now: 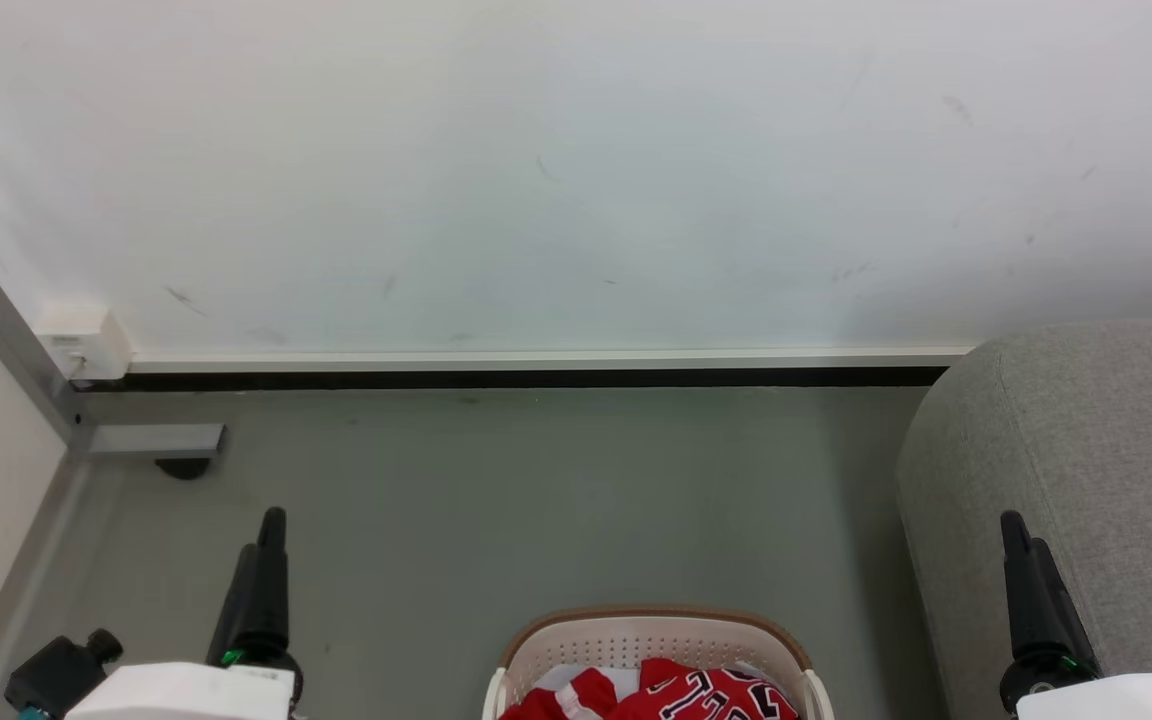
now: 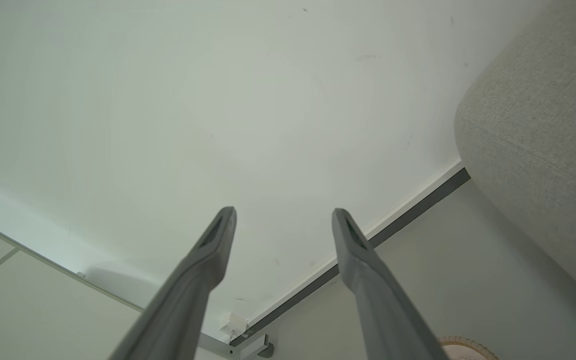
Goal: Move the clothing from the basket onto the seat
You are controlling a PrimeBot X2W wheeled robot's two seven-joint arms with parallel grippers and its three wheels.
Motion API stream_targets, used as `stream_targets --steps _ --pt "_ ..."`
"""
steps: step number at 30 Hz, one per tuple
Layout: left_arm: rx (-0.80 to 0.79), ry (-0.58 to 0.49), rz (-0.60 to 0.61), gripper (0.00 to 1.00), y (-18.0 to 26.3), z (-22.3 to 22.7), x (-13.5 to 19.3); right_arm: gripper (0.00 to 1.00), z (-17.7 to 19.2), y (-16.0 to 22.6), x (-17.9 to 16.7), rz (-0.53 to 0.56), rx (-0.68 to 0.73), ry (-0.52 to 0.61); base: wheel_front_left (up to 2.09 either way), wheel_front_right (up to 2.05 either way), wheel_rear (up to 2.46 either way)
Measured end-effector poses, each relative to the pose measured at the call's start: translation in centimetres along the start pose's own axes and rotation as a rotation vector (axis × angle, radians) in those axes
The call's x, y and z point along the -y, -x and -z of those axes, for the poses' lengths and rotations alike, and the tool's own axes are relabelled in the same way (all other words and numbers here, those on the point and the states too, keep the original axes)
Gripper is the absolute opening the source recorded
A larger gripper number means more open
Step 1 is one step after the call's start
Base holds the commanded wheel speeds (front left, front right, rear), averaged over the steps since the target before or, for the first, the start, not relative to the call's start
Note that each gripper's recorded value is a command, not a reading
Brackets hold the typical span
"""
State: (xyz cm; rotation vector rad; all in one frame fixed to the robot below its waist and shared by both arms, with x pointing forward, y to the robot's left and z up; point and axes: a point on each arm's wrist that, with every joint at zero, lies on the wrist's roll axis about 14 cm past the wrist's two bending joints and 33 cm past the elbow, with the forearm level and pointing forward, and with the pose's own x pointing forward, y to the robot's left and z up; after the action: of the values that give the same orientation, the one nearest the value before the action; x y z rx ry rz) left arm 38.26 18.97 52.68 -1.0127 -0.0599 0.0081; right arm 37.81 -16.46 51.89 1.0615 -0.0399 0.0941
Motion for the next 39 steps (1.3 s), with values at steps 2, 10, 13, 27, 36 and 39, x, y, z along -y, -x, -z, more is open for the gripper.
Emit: stream_targets --steps 2,10,13,27,36,39 --pt "-0.001 -0.051 0.008 1.00 0.0 0.1 0.2 1.00 0.1 0.0 -0.1 -0.008 -0.005 0.052 0.00 0.00 0.00" --pt "-0.004 -0.224 0.045 1.00 0.0 0.6 1.1 1.00 -0.4 0.2 0.5 -0.003 0.006 0.229 0.00 0.00 0.00" --pt "-0.009 -0.272 0.048 1.00 0.1 0.8 1.0 1.00 -0.5 0.3 0.8 0.002 0.011 0.272 0.00 0.00 0.00" --pt "-0.026 -0.474 0.081 1.00 0.3 1.9 1.4 1.00 0.3 0.8 1.5 0.011 -0.017 0.440 0.00 0.00 0.00" --pt "-0.023 -0.568 0.108 1.00 0.4 2.2 1.8 1.00 0.9 0.9 1.5 0.000 -0.035 0.528 0.00 0.00 0.00" --pt "-0.020 -0.595 0.108 1.00 0.5 2.2 1.7 1.00 1.0 0.8 1.3 -0.009 -0.037 0.563 0.00 0.00 0.00"
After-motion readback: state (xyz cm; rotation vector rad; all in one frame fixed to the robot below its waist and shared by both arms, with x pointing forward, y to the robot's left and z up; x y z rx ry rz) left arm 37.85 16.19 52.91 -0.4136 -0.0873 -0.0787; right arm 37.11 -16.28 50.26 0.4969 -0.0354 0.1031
